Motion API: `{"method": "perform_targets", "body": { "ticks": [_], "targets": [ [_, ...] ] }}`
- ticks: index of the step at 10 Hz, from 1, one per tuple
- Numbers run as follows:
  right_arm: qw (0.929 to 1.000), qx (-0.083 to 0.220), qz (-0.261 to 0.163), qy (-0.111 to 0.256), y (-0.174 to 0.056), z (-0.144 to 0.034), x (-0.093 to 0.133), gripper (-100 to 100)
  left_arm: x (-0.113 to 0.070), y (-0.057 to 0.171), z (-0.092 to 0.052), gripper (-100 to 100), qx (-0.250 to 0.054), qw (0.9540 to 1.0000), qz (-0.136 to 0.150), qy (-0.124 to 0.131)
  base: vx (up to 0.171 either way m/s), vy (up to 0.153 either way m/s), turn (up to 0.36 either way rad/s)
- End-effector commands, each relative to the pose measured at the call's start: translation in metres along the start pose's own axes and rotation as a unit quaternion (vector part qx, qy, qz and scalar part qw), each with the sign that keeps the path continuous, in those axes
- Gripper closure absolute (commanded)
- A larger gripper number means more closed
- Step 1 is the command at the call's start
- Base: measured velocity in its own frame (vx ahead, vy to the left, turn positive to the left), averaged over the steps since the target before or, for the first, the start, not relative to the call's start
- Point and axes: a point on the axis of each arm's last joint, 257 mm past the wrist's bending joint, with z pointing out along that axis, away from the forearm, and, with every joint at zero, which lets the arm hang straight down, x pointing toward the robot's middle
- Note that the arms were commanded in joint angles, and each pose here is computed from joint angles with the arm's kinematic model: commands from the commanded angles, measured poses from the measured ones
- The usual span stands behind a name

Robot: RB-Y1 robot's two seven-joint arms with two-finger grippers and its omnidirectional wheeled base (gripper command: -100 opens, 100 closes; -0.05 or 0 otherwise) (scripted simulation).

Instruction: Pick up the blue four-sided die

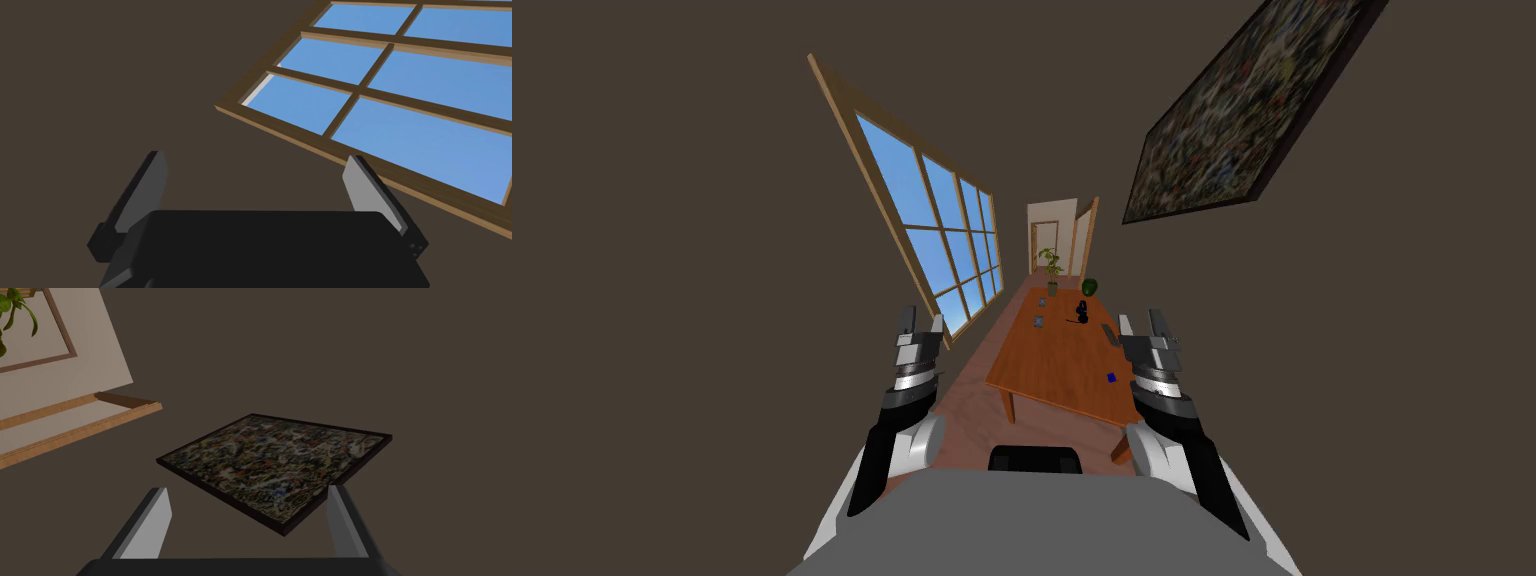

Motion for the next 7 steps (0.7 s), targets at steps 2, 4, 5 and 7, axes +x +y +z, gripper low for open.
{"method": "perform_targets", "body": {
  "ticks": [2, 4, 5, 7],
  "targets": [
    [0.9992, 0.018, -0.016, 0.031, -0.014, -0.001, 0.008, -100, 0.000, 0.000, 0.000, 0, 0.000, 1.0000, 0.000, 0.000, -0.061, 0.020, -0.103],
    [0.9965, 0.046, -0.037, 0.059, -0.039, -0.005, 0.016, -100, 0.000, 0.000, 0.000, 0, 0.000, 1.0000, 0.000, 0.000, -0.111, 0.033, -0.133],
    [0.9949, 0.059, -0.046, 0.068, -0.050, -0.006, 0.018, -100, 0.000, 0.000, 0.000, 0, 0.000, 1.0000, 0.000, 0.000, -0.084, 0.012, -0.073],
    [0.9902, 0.089, -0.065, 0.086, -0.076, -0.012, 0.021, -100, 0.000, 0.000, 0.000, 0, 0.000, 1.0000, 0.000, 0.000, -0.070, 0.002, -0.091]
  ]
}}
